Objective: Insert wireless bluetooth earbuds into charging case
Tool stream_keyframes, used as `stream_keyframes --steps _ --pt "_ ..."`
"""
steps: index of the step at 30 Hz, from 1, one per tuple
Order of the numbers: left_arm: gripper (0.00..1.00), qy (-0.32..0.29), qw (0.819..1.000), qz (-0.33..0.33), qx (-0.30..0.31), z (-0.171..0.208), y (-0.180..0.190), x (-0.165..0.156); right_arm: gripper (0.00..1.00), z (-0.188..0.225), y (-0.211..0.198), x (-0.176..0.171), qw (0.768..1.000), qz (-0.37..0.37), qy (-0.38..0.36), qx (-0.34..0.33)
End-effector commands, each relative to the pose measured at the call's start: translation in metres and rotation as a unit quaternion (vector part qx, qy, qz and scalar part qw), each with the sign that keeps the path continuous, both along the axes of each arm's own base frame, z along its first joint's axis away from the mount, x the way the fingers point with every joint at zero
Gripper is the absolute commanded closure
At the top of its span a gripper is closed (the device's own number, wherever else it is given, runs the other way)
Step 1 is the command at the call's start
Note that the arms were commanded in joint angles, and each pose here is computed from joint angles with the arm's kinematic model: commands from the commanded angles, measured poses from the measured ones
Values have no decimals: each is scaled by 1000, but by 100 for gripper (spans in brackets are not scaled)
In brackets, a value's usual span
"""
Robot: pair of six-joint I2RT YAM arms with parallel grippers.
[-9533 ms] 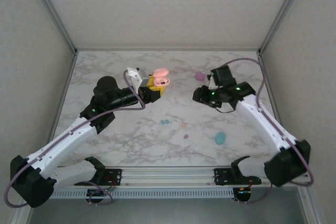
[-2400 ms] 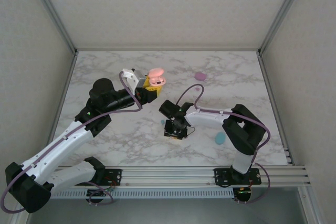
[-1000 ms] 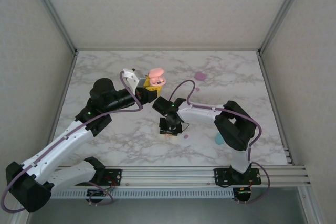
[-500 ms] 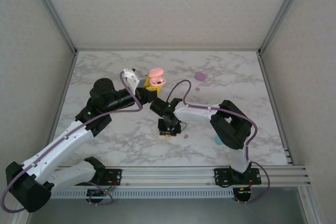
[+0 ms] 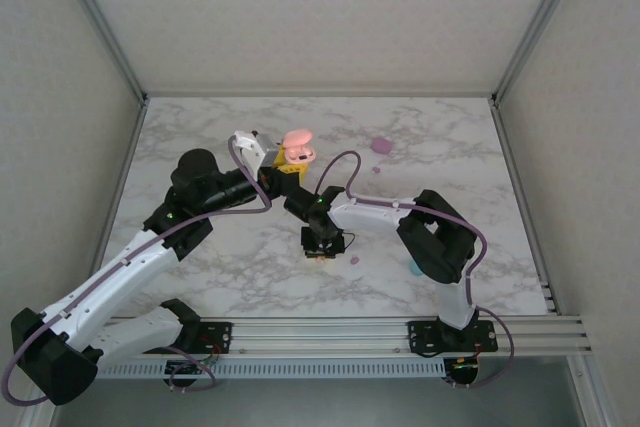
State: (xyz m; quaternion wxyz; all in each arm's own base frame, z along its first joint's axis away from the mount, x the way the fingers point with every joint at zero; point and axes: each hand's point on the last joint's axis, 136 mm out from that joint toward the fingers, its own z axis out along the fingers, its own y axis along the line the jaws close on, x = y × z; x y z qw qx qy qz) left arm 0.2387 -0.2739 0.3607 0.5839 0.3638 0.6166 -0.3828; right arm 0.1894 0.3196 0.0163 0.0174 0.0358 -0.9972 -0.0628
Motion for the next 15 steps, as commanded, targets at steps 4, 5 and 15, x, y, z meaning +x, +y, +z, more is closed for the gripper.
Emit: stream_keyframes --steps 4,5,15 --pt "66 -10 1000 4 -2 6 1 -2 81 24 -11 4 999 11 -34 -2" --pt "66 -10 1000 5 -1 6 1 -2 82 31 -13 7 999 6 -40 11" --pt "66 -3 1000 3 4 -1 -3 3 82 153 -62 39 965 -73 -120 220"
